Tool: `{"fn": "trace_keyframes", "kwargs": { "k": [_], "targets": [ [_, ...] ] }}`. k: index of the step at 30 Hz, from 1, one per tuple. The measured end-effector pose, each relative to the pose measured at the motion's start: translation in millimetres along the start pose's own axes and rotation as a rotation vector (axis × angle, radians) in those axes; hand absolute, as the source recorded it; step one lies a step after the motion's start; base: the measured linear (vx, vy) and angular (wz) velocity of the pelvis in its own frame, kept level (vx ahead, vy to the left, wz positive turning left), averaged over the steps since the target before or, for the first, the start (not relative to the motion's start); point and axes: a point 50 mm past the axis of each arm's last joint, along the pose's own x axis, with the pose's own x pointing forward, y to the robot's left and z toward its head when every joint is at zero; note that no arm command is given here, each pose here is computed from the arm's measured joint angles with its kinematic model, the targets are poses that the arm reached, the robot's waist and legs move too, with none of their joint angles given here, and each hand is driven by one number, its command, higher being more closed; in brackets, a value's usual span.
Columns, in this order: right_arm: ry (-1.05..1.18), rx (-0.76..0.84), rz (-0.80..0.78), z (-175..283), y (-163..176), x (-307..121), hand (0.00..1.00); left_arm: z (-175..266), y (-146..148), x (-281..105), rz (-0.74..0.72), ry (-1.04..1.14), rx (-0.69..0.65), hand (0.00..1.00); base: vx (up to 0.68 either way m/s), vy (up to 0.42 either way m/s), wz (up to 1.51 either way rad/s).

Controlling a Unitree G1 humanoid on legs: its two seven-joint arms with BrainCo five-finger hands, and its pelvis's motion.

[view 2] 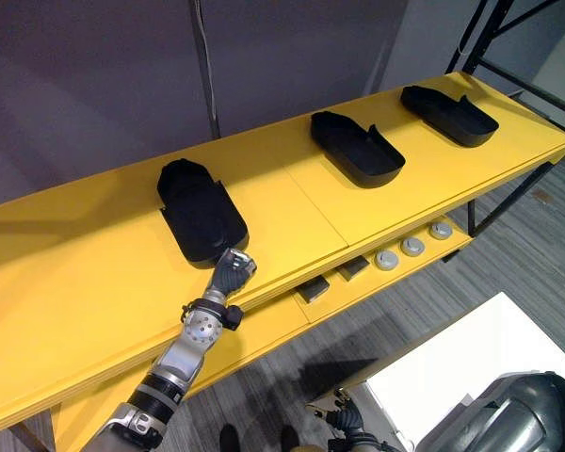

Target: Walk over and take plastic housings, then place them on the shelf

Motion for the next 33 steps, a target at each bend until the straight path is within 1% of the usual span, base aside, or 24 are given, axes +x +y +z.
{"fn": "trace_keyframes", "kwargs": {
  "k": [7, 13, 21, 24, 27, 29, 31, 32, 33],
  "targets": [
    [-0.008, 0.001, 0.005, 2.9, 1.9, 1.4, 0.0, 6.3, 20.0, 14.1, 0.107, -0.004, -0.009, 1.0, 0.0, -0.001, -0.01],
    [-0.024, 0.005, 0.012, 9.1, 5.1, 4.3, 0.0, 9.8, 33.4, 21.0, 0.152, -0.01, -0.004, 1.0, -0.01, 0.003, 0.0],
    [-0.024, 0.008, 0.008, 9.5, 6.2, 4.8, 0.0, 11.9, 35.2, 21.8, 0.157, -0.02, -0.004, 1.0, -0.01, 0.004, 0.02],
    [-0.014, 0.009, 0.006, 7.8, 6.2, 5.2, 0.0, 13.7, 36.9, 15.0, 0.168, -0.036, -0.032, 1.0, 0.0, 0.001, 0.12],
    [-0.013, 0.009, 0.006, 7.8, 6.1, 5.3, 0.0, 22.9, 44.8, 1.4, 0.202, -0.098, -0.082, 1.0, -0.02, 0.003, 0.14],
    [-0.01, 0.009, 0.003, 6.6, 5.3, 4.8, 0.0, 37.1, 51.5, -7.2, 0.229, -0.173, -0.113, 1.0, -0.03, 0.003, 0.16],
    [-0.008, 0.004, -0.001, 6.0, 3.0, 4.7, 0.0, 62.0, 64.1, -22.9, 0.272, -0.313, -0.169, 1.0, -0.04, -0.003, 0.16],
    [-0.007, 0.002, -0.003, 5.8, 1.9, 4.6, 0.0, 67.9, 68.0, -27.6, 0.285, -0.349, -0.183, 1.0, -0.06, -0.005, 0.23],
    [-0.007, -0.003, -0.007, 5.6, -0.3, 4.6, 0.0, 79.1, 80.5, -42.0, 0.335, -0.432, -0.218, 1.0, -0.07, -0.005, 0.15]
  ]
}}
